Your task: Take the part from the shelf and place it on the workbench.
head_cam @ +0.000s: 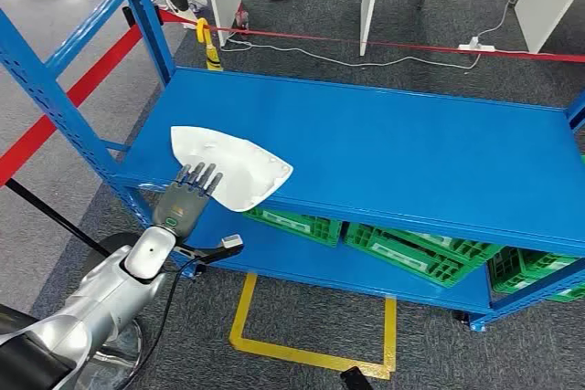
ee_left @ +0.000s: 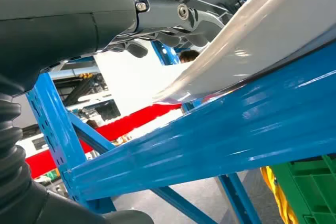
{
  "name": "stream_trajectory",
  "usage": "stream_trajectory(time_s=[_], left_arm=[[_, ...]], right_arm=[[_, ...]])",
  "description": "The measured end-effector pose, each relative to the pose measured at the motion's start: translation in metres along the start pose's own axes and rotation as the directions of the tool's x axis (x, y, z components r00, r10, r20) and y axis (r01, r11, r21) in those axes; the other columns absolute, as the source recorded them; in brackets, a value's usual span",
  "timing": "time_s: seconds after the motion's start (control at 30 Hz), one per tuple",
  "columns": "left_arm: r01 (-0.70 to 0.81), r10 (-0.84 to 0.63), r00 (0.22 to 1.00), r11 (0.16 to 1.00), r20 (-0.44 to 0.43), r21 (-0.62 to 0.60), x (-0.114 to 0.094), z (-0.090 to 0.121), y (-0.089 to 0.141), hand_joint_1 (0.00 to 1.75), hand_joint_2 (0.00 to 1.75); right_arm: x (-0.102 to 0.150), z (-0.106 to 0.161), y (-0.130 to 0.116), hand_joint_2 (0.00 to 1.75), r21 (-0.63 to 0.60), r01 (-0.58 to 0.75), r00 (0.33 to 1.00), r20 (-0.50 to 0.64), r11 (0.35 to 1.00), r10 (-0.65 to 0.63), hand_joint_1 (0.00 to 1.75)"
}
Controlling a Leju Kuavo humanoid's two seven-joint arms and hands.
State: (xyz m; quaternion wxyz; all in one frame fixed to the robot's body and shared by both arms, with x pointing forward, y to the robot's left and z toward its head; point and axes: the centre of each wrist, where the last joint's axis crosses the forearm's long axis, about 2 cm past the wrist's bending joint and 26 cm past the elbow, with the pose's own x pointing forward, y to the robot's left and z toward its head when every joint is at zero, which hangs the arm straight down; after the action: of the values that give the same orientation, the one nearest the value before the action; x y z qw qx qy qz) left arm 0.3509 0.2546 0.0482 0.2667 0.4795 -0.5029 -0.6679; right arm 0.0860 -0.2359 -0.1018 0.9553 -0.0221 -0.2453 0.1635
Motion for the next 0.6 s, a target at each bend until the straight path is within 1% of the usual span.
stream_trajectory(time_s=[0.07, 0.2, 0.33, 0.37, 0.4, 0.43, 0.47, 0.5, 0.53, 0.57, 0.6], left_arm=[[0.001, -0.001, 1.0, 1.0, 0.001, 0.0, 0.0002, 0.0, 0.0, 0.0, 1.75], [0.003, -0.003, 1.0, 1.0, 0.007, 0.0, 0.0005, -0.0001, 0.0001, 0.0, 0.0], [0.004, -0.004, 1.0, 1.0, 0.011, 0.006, 0.0005, -0.0003, 0.0004, 0.0, 0.0], [0.004, -0.004, 1.0, 1.0, 0.011, 0.008, 0.0005, -0.0004, 0.0005, 0.0, 0.44], [0.004, -0.004, 1.0, 1.0, 0.012, 0.01, 0.0005, -0.0004, 0.0006, 0.04, 0.44], [0.004, -0.004, 1.0, 1.0, 0.015, 0.011, 0.0004, -0.0006, 0.0008, 0.43, 0.44], [0.004, -0.005, 1.0, 1.0, 0.019, 0.011, 0.0002, -0.0008, 0.0009, 0.87, 0.44], [0.004, -0.005, 1.0, 1.0, 0.024, 0.012, 0.0, -0.001, 0.0012, 1.3, 0.0], [0.005, -0.005, 1.0, 1.0, 0.028, 0.012, -0.0003, -0.0013, 0.0014, 1.7, 0.0], [0.005, -0.006, 0.999, 1.0, 0.032, 0.011, -0.0007, -0.0017, 0.0017, 1.75, 0.0], [0.006, -0.007, 0.999, 1.0, 0.036, 0.008, -0.0011, -0.0022, 0.0021, 1.75, 0.0]], right_arm=[[0.0, 0.0, 0.0, 0.0, 0.0, 0.0, 1.0, 0.0, 1.0, 0.0, 0.0], [0.0, 0.0, 0.0, 0.0, 0.0, -0.001, 1.0, 0.0, 1.0, 0.001, 0.0], [0.0001, 0.0, 0.0, 0.0, 0.001, -0.007, 1.0, 0.002, 1.0, 0.007, 0.0], [0.0001, 0.0, 0.0, 0.0, 0.001, -0.008, 1.0, 0.002, 1.0, 0.008, 0.0], [0.0001, 0.0, 0.0, 0.0, 0.002, -0.009, 1.0, 0.002, 1.0, 0.009, 0.0], [0.0002, 0.0, 0.0, 0.0, 0.002, -0.01, 1.0, 0.002, 1.0, 0.01, 0.0], [0.0002, -0.0001, -0.0001, 0.0, 0.002, -0.01, 1.0, 0.003, 1.0, 0.01, 0.0], [0.0003, -0.0001, -0.0001, 0.0, 0.002, -0.01, 1.0, 0.003, 1.0, 0.01, 0.0], [0.0004, -0.0001, -0.0001, 0.0, 0.002, -0.01, 1.0, 0.003, 1.0, 0.01, 0.0], [0.0005, -0.0002, -0.0001, 0.0, 0.002, -0.01, 1.0, 0.003, 1.0, 0.01, 0.0], [0.0007, -0.0002, -0.0002, 0.0, 0.002, -0.01, 1.0, 0.003, 1.0, 0.01, 0.0]])
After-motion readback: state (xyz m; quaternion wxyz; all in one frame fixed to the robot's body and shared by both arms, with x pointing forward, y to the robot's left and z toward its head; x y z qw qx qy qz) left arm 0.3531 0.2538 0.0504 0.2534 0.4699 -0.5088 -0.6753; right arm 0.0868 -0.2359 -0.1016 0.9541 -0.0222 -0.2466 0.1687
